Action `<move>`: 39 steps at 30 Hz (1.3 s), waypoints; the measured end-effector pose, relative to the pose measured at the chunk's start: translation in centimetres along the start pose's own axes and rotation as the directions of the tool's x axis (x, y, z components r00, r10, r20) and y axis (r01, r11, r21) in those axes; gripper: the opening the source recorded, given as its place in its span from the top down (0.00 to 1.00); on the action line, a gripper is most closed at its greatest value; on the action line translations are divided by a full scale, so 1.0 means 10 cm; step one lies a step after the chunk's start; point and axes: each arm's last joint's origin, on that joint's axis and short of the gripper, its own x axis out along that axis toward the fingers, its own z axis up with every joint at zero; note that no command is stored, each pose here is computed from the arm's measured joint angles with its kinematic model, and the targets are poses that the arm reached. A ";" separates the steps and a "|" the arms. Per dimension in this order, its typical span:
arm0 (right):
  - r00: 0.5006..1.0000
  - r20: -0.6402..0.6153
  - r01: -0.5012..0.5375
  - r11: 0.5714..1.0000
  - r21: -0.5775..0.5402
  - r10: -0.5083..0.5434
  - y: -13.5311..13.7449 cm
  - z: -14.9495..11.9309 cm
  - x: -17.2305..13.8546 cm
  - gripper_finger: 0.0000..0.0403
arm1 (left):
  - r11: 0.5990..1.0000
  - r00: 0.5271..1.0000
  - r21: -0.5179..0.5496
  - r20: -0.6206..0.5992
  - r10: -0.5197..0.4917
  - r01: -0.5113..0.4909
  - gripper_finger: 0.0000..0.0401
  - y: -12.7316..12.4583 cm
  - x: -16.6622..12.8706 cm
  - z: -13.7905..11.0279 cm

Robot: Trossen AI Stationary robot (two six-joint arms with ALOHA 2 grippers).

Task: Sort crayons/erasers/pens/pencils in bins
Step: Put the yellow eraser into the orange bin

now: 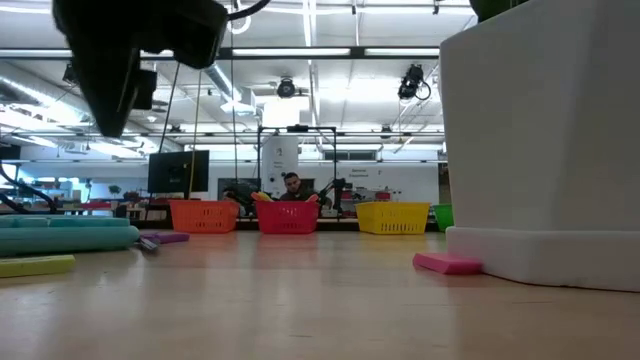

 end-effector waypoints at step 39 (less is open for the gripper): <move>1.000 -0.020 -0.011 0.997 -0.078 0.010 0.05 -0.01 0.03 0.68 | 0.929 0.931 -0.065 -0.054 0.361 -0.364 0.64 -0.42 1.06 -0.38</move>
